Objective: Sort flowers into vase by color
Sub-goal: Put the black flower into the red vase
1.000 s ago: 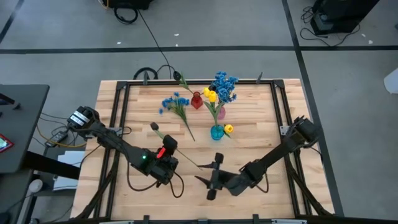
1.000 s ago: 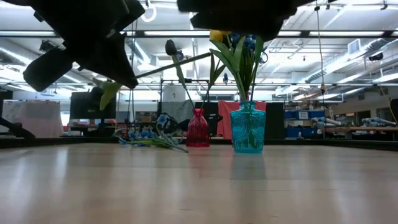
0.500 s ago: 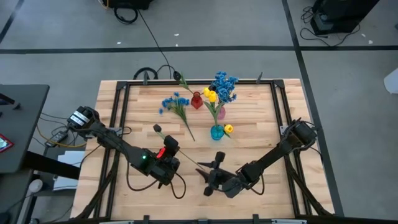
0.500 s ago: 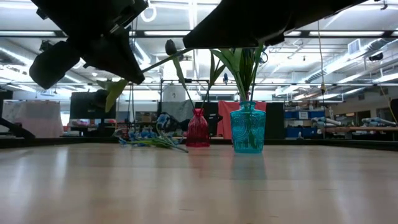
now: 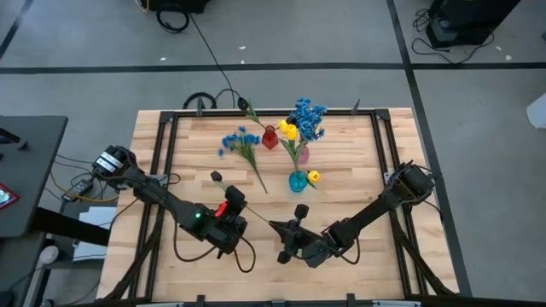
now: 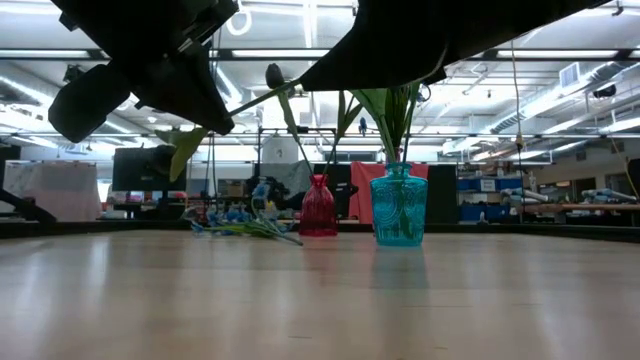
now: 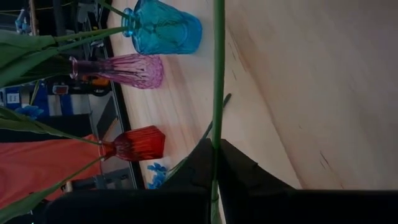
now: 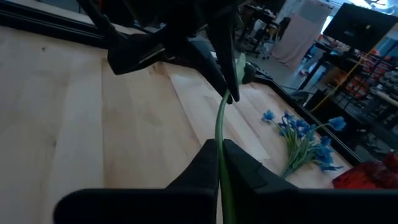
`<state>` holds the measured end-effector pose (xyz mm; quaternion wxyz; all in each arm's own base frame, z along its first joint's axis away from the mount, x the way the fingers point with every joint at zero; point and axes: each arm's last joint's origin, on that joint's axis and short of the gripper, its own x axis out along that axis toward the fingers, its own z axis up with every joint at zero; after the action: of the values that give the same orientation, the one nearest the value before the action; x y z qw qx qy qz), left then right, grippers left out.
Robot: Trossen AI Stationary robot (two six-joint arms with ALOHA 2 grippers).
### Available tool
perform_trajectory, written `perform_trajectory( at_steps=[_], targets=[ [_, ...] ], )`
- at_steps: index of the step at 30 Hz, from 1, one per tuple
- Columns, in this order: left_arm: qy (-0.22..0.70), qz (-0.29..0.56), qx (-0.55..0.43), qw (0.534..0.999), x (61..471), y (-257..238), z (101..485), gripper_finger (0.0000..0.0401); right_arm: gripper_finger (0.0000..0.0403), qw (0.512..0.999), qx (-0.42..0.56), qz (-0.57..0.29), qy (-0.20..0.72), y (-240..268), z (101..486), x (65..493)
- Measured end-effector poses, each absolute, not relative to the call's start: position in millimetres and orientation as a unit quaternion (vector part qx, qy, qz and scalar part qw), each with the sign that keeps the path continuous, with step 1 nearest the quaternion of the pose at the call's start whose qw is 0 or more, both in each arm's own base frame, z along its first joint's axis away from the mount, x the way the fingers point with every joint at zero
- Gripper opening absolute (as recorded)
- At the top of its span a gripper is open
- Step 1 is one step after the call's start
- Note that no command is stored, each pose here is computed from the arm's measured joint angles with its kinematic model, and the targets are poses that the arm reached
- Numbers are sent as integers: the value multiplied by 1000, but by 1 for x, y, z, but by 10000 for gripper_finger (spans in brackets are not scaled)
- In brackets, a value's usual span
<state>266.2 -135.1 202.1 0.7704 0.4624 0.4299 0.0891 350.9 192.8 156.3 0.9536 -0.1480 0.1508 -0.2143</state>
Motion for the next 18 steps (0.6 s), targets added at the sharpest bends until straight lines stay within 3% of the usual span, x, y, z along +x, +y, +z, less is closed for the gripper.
perform_trajectory(
  at_steps=[2,14,18],
  targets=[
    [430,89,463,770,266,-135,202,17,13,953,-149,-216,151,191,156,352],
    [431,92,457,773,266,-135,202,18,10,956,-130,-218,147,188,157,354],
    [432,76,439,785,267,-136,201,43,10,957,-121,-220,145,188,157,354]
  ],
)
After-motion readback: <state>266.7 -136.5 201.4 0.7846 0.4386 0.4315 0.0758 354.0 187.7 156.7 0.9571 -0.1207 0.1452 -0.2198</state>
